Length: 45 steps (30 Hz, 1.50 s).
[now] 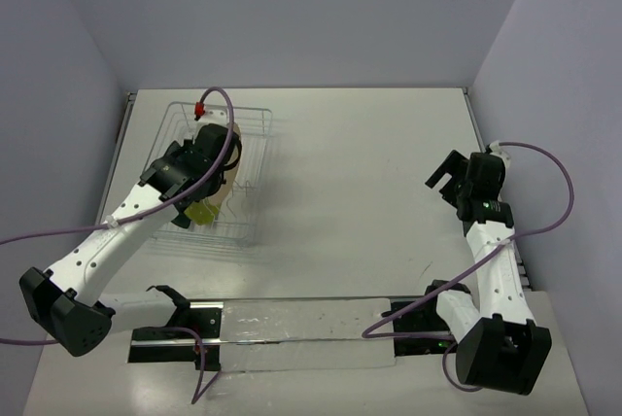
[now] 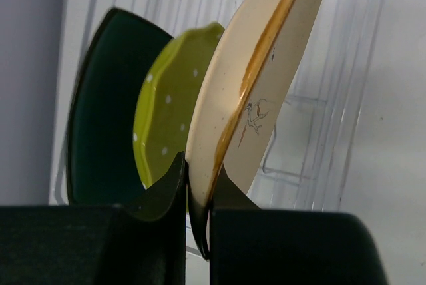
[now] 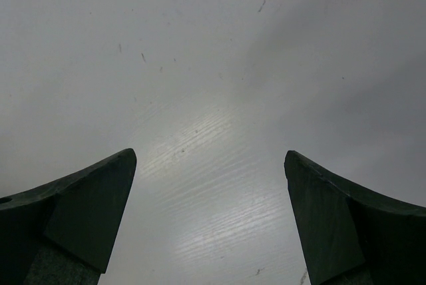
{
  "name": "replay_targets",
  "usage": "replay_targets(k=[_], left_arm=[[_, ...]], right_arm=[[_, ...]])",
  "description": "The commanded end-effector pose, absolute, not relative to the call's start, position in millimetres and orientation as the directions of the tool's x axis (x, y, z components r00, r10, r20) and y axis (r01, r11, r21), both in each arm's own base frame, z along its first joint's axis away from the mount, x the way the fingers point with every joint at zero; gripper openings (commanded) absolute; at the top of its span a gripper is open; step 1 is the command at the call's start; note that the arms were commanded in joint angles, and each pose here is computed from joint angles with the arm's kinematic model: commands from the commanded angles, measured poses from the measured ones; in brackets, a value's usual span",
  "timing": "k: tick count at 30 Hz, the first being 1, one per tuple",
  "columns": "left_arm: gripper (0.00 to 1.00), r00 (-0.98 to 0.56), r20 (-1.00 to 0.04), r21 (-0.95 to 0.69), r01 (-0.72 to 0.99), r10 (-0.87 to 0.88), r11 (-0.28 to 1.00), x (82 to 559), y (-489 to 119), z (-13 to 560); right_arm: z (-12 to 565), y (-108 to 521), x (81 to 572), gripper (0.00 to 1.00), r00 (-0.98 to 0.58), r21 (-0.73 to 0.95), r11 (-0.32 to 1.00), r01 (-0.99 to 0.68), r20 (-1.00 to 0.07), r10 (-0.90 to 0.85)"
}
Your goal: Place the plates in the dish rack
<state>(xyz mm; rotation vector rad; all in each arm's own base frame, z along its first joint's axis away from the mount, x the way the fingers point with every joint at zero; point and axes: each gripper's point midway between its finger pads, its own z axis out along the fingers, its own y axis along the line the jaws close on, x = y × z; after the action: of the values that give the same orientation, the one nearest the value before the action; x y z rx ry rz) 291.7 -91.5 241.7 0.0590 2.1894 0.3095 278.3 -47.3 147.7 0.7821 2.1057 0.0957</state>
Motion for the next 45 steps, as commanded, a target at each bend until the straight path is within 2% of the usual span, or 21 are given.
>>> replay_targets(k=[1, 21, 27, 33, 45], left_arm=[[0.0, -0.484, -0.868, 0.202, -0.145, 0.109, 0.969, 297.9, -82.1, 272.2], [0.0, -0.583, -0.81, 0.166, -0.137, 0.056, 0.977, 284.6, -93.4, 243.2], [0.0, -0.592, -0.803, 0.14, -0.073, 0.07, 0.987, 274.8, -112.9, 236.3], [0.0, -0.658, -0.747, 0.254, -0.148, 0.096, 0.956, 261.7, -104.6, 213.5], [0.0, -0.701, -0.713, 0.256, -0.235, 0.019, 0.938, 241.4, -98.2, 190.7]], right_arm=[[150.7, -47.7, 281.1, 1.0, -0.431, 0.326, 0.802, 0.5, -0.71, 0.557], [148.2, -31.6, 280.0, 1.0, -0.469, 0.337, 0.825, 0.454, -0.697, 0.542], [147.2, -27.4, 279.5, 1.0, -0.48, 0.331, 0.833, 0.444, -0.697, 0.533], [144.2, -25.6, 278.9, 1.0, -0.487, 0.328, 0.835, 0.441, -0.694, 0.53], [138.9, -23.2, 279.0, 1.0, -0.501, 0.324, 0.836, 0.444, -0.683, 0.531]])
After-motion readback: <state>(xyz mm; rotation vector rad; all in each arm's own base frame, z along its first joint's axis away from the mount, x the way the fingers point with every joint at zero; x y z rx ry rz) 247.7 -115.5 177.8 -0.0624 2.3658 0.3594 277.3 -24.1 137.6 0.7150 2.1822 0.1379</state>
